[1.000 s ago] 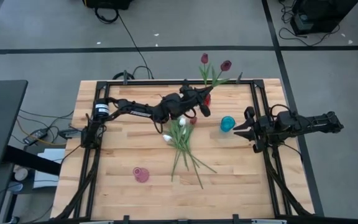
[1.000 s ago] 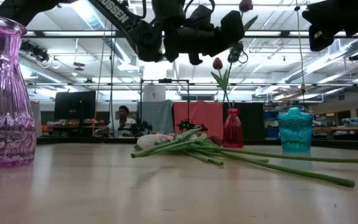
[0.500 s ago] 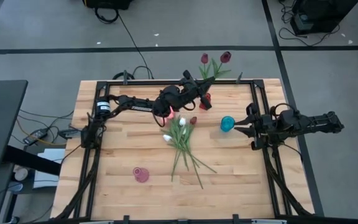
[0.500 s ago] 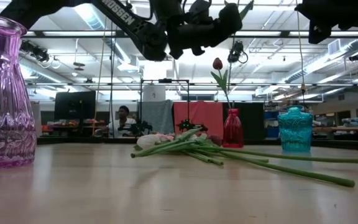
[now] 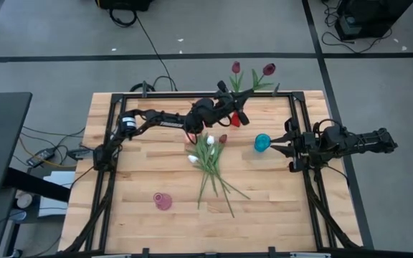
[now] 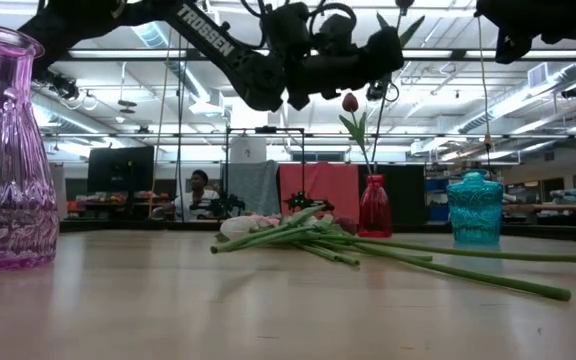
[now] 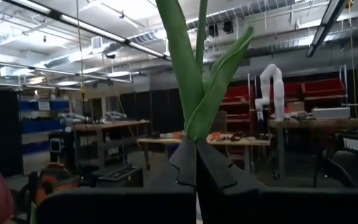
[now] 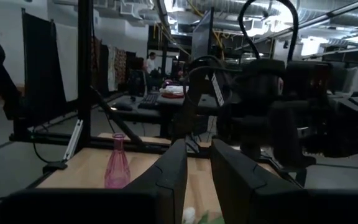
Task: Sort flowers into vase by color
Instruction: Put the left red tulip into the red vase
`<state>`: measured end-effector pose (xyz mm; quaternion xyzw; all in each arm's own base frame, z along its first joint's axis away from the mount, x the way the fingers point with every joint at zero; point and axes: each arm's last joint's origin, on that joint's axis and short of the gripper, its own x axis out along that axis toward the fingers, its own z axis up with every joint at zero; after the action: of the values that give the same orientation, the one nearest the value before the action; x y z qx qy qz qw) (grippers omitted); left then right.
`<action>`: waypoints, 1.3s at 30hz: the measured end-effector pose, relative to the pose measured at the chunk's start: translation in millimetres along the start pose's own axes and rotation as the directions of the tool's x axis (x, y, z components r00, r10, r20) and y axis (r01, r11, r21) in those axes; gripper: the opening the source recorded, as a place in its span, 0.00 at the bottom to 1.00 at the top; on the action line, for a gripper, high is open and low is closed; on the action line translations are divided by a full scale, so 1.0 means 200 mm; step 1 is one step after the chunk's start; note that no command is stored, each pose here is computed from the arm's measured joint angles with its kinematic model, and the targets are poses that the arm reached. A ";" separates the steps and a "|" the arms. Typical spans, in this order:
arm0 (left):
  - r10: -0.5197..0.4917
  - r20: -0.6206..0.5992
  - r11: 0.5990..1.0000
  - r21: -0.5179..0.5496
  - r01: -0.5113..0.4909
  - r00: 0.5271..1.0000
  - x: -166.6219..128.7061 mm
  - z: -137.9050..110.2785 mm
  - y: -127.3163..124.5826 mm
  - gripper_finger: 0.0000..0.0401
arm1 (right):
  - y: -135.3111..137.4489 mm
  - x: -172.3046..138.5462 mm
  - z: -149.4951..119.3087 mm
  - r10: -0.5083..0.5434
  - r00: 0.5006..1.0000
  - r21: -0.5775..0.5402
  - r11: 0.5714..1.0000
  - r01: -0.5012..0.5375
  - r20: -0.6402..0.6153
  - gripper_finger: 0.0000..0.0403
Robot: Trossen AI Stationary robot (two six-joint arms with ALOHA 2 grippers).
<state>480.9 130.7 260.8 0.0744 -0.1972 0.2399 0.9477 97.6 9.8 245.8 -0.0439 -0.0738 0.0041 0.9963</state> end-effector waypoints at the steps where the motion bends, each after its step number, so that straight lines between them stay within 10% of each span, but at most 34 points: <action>1: -0.001 0.002 1.000 -0.002 0.001 1.000 0.00 -0.01 0.01 0.00 | 0.00 0.00 0.00 0.000 1.000 0.001 1.000 0.000 0.000 0.21; 39: 0.023 -0.318 0.999 0.054 -0.006 0.948 -0.06 -0.40 0.02 0.13 | 0.00 0.00 -0.01 -0.015 0.999 -0.004 1.000 0.015 -0.028 0.21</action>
<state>496.0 148.0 182.8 0.0582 -0.0360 0.2608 0.9630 98.7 9.4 243.3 -0.0453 -0.0600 -0.0044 0.9972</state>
